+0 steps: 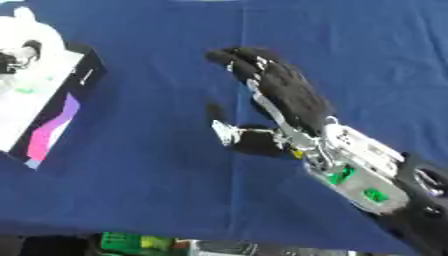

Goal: Pick up the objects with one hand, pass them to the other hand, and then place them into the box on the other side of the table.

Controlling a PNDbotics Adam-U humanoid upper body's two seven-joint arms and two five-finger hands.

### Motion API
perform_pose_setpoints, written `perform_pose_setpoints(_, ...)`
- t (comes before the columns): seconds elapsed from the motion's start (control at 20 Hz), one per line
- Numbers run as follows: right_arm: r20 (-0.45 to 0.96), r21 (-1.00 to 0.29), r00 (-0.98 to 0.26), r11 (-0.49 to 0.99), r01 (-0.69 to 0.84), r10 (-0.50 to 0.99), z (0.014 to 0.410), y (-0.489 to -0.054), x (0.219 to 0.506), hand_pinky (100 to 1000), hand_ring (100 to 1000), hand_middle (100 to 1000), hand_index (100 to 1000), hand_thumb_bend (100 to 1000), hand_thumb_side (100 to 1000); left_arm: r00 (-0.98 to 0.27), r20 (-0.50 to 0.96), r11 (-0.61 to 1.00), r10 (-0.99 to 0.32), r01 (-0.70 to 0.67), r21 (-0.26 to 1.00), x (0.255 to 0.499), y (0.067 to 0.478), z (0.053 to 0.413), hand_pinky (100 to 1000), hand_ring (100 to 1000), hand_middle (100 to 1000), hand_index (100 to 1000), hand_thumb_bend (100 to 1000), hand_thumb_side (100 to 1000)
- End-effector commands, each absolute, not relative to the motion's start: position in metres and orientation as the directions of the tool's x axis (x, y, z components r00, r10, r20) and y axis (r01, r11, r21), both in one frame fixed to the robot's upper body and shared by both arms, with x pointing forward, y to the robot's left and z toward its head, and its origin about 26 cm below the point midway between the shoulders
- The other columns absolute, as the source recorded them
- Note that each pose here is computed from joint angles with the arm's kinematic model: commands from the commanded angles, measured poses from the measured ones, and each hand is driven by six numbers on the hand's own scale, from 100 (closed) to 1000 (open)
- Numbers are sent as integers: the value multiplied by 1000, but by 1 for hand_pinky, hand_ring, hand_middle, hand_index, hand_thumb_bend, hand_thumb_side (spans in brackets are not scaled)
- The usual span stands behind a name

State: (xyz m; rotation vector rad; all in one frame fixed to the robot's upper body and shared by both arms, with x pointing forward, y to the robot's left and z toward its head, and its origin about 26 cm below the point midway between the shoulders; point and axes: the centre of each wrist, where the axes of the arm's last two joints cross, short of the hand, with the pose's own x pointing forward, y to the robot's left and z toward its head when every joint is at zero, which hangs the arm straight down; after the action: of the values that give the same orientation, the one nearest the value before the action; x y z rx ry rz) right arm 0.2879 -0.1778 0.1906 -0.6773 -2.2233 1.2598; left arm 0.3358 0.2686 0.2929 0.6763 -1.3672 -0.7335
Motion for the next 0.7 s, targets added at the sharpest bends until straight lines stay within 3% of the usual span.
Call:
perform_pose_setpoints(0.05, 187, -861, -766, 478, 174, 615, 201, -186, 287, 899, 828, 788, 902, 100, 338, 83, 616, 613, -783, -57, 788, 330, 297, 312, 678, 388, 265, 380, 100, 304)
perform_pose_setpoints(0.1, 191, -859, -768, 482, 170, 611, 201, -187, 288, 899, 828, 788, 902, 100, 321, 99, 622, 618, -777, -73, 783, 330, 303, 311, 678, 388, 265, 380, 100, 267)
perform_pose_setpoints(0.35, 163, -865, -790, 470, 173, 591, 198, -190, 287, 900, 831, 789, 898, 100, 290, 207, 628, 619, -750, -115, 777, 340, 330, 296, 694, 426, 297, 419, 100, 267)
perform_pose_setpoints(0.55, 143, -873, -791, 452, 182, 595, 194, -193, 286, 901, 834, 790, 888, 100, 302, 260, 608, 610, -750, -82, 788, 357, 343, 279, 720, 512, 417, 545, 100, 265)
perform_pose_setpoints(0.7, 132, -887, -785, 425, 179, 606, 190, -193, 285, 902, 838, 791, 888, 100, 309, 290, 561, 574, -775, -47, 818, 368, 352, 268, 774, 610, 513, 659, 100, 192)
